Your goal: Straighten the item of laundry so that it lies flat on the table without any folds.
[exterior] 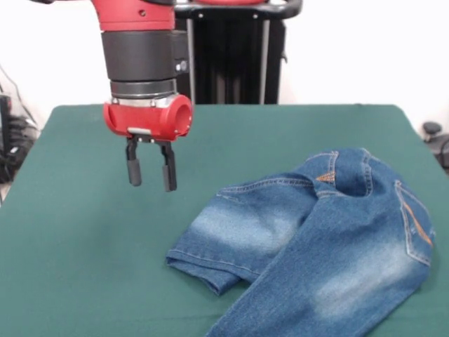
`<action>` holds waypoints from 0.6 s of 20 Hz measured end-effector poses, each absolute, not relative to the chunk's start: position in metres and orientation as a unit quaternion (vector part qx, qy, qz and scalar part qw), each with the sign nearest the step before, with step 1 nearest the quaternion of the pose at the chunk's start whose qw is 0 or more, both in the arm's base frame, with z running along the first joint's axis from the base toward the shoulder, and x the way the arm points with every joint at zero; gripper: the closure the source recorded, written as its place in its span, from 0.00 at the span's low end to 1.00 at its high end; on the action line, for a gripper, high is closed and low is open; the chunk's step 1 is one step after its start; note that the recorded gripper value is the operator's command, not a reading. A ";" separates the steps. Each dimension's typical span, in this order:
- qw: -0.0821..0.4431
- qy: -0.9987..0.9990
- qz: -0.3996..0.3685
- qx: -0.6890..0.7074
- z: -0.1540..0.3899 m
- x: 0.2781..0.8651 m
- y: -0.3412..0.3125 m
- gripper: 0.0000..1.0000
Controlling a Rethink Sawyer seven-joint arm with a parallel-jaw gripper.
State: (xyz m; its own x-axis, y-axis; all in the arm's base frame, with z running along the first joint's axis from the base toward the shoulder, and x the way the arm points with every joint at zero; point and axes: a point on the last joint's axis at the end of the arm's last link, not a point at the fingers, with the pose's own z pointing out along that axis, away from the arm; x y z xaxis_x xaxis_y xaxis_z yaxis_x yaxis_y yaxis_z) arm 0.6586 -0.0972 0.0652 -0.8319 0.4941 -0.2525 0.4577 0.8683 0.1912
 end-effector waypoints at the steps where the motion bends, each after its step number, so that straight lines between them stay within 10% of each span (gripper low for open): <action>1: 0.149 0.955 0.062 0.249 0.065 0.658 -0.096 0.00; 12: 0.188 0.948 0.077 0.245 0.054 0.661 -0.077 0.00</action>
